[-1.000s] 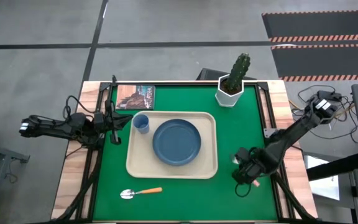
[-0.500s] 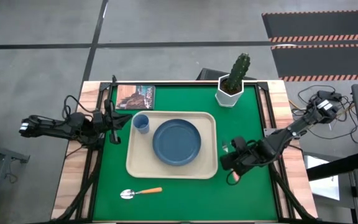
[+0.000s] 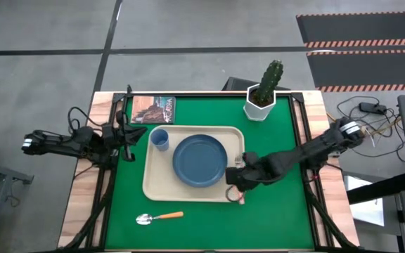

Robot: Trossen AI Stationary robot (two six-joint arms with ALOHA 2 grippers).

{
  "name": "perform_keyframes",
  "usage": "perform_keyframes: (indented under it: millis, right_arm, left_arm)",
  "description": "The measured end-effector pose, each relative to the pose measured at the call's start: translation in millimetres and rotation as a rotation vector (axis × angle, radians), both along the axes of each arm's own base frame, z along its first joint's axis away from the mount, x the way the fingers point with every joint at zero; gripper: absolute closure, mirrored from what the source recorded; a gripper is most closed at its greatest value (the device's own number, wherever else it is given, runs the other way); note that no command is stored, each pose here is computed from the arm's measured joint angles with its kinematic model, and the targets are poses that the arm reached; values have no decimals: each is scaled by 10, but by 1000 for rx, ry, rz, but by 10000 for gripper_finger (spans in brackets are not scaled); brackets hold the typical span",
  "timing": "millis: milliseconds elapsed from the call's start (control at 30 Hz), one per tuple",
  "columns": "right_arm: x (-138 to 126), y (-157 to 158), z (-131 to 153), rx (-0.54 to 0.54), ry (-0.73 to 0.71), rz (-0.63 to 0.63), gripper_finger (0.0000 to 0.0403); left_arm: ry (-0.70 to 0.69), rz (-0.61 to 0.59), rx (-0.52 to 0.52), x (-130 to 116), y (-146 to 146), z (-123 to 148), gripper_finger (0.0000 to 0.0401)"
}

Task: Pick and place plate/cup/fork/spoon on tray
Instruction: Put the orange fork on the white serving tray on the left of the blue plate

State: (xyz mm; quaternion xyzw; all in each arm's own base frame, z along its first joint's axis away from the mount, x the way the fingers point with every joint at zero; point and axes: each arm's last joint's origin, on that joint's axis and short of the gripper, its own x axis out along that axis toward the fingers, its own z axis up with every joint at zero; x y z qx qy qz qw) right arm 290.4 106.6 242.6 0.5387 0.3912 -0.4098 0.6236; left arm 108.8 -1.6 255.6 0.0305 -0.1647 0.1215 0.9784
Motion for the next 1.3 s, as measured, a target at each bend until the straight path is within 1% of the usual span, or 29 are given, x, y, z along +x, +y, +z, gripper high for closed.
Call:
perform_keyframes:
  millis: [67,167,267,567,733,867,933,1067,1167,1300]
  right_arm:
    - [115,-71,-54,62,41,-12,365]
    - [266,-196,-119,98,77,-6,365]
    - [360,-350,-173,122,103,5,365]
    - [368,-790,-232,83,190,31,375]
    - [407,-947,-355,62,236,66,375]
    - [449,-1018,-544,11,301,92,376]
    - [477,-1027,-632,1,320,106,376]
    - [522,-1025,-709,8,318,105,375]
    - [532,-1020,-766,31,334,78,362]
    - [566,-1024,-757,13,297,80,331]
  left_arm:
    - [-12,0,-1,-8,1,11,401]
    - [-22,0,-2,-12,1,19,401]
    - [-21,0,-2,-10,1,19,401]
    - [-24,0,-2,-12,1,21,401]
    - [-25,0,-2,-14,1,23,401]
    - [-25,0,-2,-14,1,23,401]
    - [-25,0,-2,-14,1,23,401]
    - [-28,0,-2,-18,2,25,401]
    - [-30,0,-2,-21,2,26,401]
    - [-31,0,-2,-23,2,27,401]
